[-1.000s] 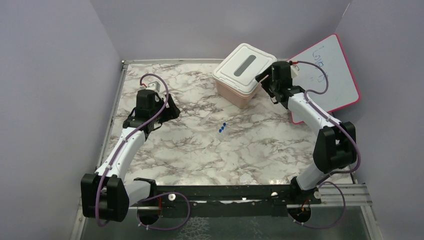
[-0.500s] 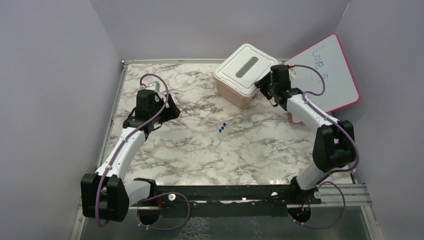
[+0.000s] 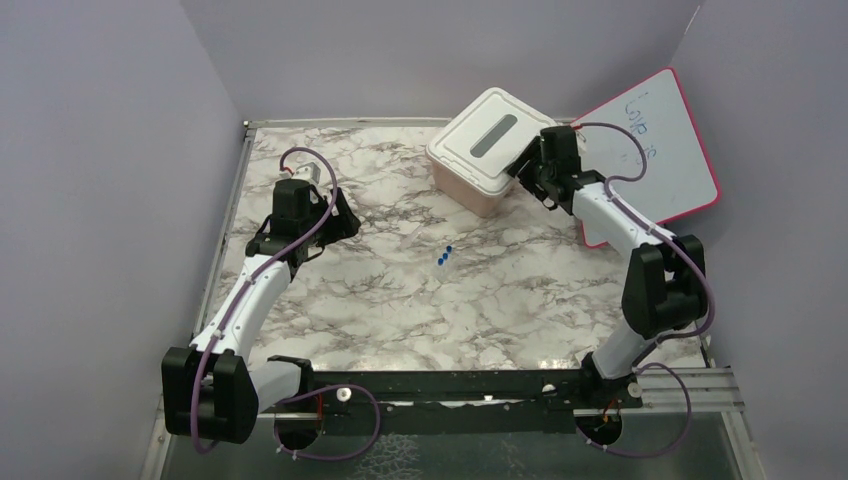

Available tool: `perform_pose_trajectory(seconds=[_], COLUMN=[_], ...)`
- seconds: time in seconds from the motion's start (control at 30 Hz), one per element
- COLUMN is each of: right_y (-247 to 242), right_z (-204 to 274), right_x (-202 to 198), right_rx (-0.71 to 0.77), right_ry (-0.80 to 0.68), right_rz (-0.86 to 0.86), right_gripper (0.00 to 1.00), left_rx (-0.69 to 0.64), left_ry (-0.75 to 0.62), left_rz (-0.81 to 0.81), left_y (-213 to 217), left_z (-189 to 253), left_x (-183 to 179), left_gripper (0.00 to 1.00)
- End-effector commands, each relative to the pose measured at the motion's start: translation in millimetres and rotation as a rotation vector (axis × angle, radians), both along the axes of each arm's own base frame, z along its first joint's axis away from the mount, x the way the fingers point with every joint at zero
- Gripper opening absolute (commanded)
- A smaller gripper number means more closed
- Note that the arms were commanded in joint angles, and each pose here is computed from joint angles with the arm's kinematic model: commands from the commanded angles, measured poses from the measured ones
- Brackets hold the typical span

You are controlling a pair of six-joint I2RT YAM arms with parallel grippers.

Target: Organize the chemistry lab equipment

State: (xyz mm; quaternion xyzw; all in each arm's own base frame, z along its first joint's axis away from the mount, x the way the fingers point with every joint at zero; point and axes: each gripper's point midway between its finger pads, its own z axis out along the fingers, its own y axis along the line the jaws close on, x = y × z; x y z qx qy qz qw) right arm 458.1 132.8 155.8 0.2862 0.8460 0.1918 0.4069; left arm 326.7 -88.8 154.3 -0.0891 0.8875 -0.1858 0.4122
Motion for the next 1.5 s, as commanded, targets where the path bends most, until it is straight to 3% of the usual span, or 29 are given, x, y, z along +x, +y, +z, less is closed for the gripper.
perform_pose_trajectory(seconds=[0.0, 0.2, 0.57, 0.83, 1.0, 1.17, 1.47], right_y=[1, -3, -10, -1, 16, 33, 33], right_z=[-7, -5, 3, 90, 76, 52, 18], right_x=[-2, 7, 18, 29, 39, 42, 43], right_rx=[-0.078, -0.156, -0.263, -0.329, -0.324, -0.274, -0.284], right_ry=[0.066, 0.078, 0.112, -0.164, -0.145, -0.110, -0.017], right_rz=[0.082, 0.113, 0.156, 0.246, 0.351, 0.424, 0.430], right_gripper=[0.66, 0.76, 0.74, 0.72, 0.67, 0.54, 0.42], left_rx=[0.001, 0.002, 0.003, -0.001, -0.005, -0.025, -0.098], left_ry=[-0.023, -0.026, -0.022, -0.013, -0.015, -0.024, -0.079], left_rz=[-0.009, -0.009, -0.009, -0.004, -0.011, -0.037, -0.153], left_y=[-2, -2, -2, -2, -3, -9, -30], left_z=[3, 4, 3, 1, 2, 5, 21], left_x=[4, 4, 3, 4, 4, 3, 0], left_gripper=[0.79, 0.79, 0.79, 0.79, 0.79, 0.80, 0.80])
